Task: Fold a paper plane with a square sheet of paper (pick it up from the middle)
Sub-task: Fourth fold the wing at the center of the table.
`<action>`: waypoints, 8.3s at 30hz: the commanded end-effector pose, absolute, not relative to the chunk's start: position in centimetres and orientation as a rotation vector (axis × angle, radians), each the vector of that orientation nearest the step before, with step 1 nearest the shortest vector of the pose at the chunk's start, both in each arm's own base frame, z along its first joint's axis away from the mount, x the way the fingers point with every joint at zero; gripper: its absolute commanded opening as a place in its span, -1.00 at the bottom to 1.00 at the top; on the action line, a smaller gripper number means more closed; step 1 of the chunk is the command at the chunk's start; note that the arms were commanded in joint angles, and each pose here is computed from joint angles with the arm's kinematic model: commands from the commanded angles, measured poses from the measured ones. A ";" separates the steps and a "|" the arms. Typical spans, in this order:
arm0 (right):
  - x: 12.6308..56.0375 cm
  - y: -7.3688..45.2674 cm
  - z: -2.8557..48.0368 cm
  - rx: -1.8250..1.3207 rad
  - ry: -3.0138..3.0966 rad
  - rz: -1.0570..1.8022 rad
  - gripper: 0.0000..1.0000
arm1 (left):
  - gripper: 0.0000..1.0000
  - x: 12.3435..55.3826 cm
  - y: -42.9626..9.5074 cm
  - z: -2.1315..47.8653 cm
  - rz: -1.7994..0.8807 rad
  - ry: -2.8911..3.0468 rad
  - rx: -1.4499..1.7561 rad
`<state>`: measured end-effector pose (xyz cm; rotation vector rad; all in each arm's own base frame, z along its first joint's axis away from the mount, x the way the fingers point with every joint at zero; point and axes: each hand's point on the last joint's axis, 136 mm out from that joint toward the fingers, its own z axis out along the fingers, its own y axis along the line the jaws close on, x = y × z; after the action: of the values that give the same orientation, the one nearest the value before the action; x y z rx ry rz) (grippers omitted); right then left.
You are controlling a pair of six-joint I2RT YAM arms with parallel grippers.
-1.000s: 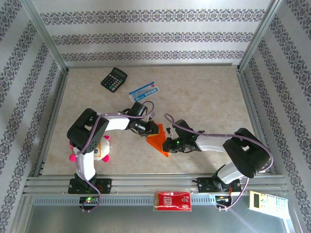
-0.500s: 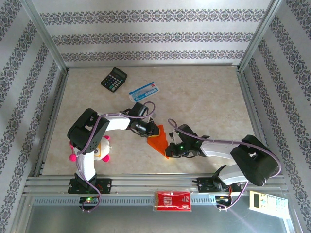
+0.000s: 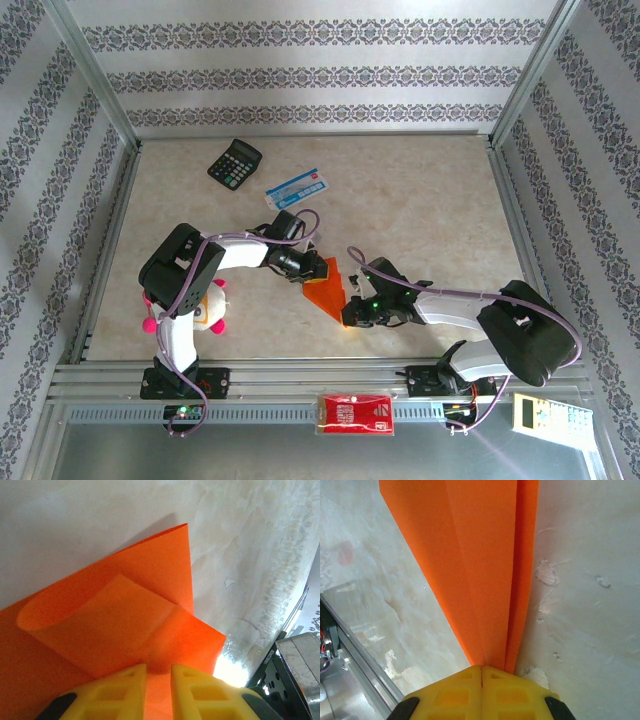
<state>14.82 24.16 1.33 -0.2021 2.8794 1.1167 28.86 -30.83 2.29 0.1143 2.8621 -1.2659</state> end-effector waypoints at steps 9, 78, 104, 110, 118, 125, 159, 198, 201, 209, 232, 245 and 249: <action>11.4 19.4 -3.6 0.122 3.175 0.883 -1.00 | -0.49 31.3 -32.2 5.7 -1.363 2.731 0.063; 10.8 17.0 -4.9 0.198 3.298 0.633 -1.00 | -0.78 28.8 -31.2 1.0 -1.299 2.874 0.007; 10.7 17.0 -5.0 0.185 3.303 0.618 -1.00 | -0.71 34.1 -27.5 -0.2 -1.224 2.836 -0.116; 10.6 17.0 -5.0 0.184 3.306 0.617 -1.00 | -0.69 35.5 -27.1 -0.1 -1.211 2.819 -0.142; 10.6 17.0 -5.0 0.186 3.304 0.619 -1.00 | -0.66 37.0 -26.0 -0.1 -1.172 2.815 -0.168; 10.5 17.0 -5.1 0.182 3.309 0.618 -1.00 | -0.65 38.4 -25.4 0.0 -1.143 2.807 -0.189; 12.8 19.4 -3.1 0.062 3.234 0.739 -1.00 | -0.62 32.3 -31.7 4.1 -1.296 2.767 0.077; 11.8 23.5 0.0 -0.126 3.066 1.073 -0.88 | -0.72 31.0 -27.8 -2.8 -1.037 2.939 0.000; 12.6 23.3 1.8 -0.140 2.987 1.110 -0.87 | -0.71 31.4 -28.5 -1.6 -1.092 2.909 -0.001; 21.4 22.5 6.9 -0.008 2.629 0.943 -0.49 | -0.50 33.9 -31.9 6.3 -1.377 2.669 0.005; 25.4 26.4 4.0 -0.064 2.682 1.033 -0.46 | -0.37 35.6 -26.6 8.5 -1.310 2.608 -0.164; 25.7 27.3 4.4 -0.088 2.671 1.068 -0.92 | -0.39 35.6 -24.5 8.2 -1.267 2.621 -0.211; 26.4 25.3 6.8 -0.072 2.634 1.011 -1.00 | -0.38 35.8 -23.4 8.9 -1.247 2.605 -0.229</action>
<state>25.16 26.16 3.86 -0.0502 2.7069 1.0303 35.80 -24.70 7.70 -0.2343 2.6255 -1.2795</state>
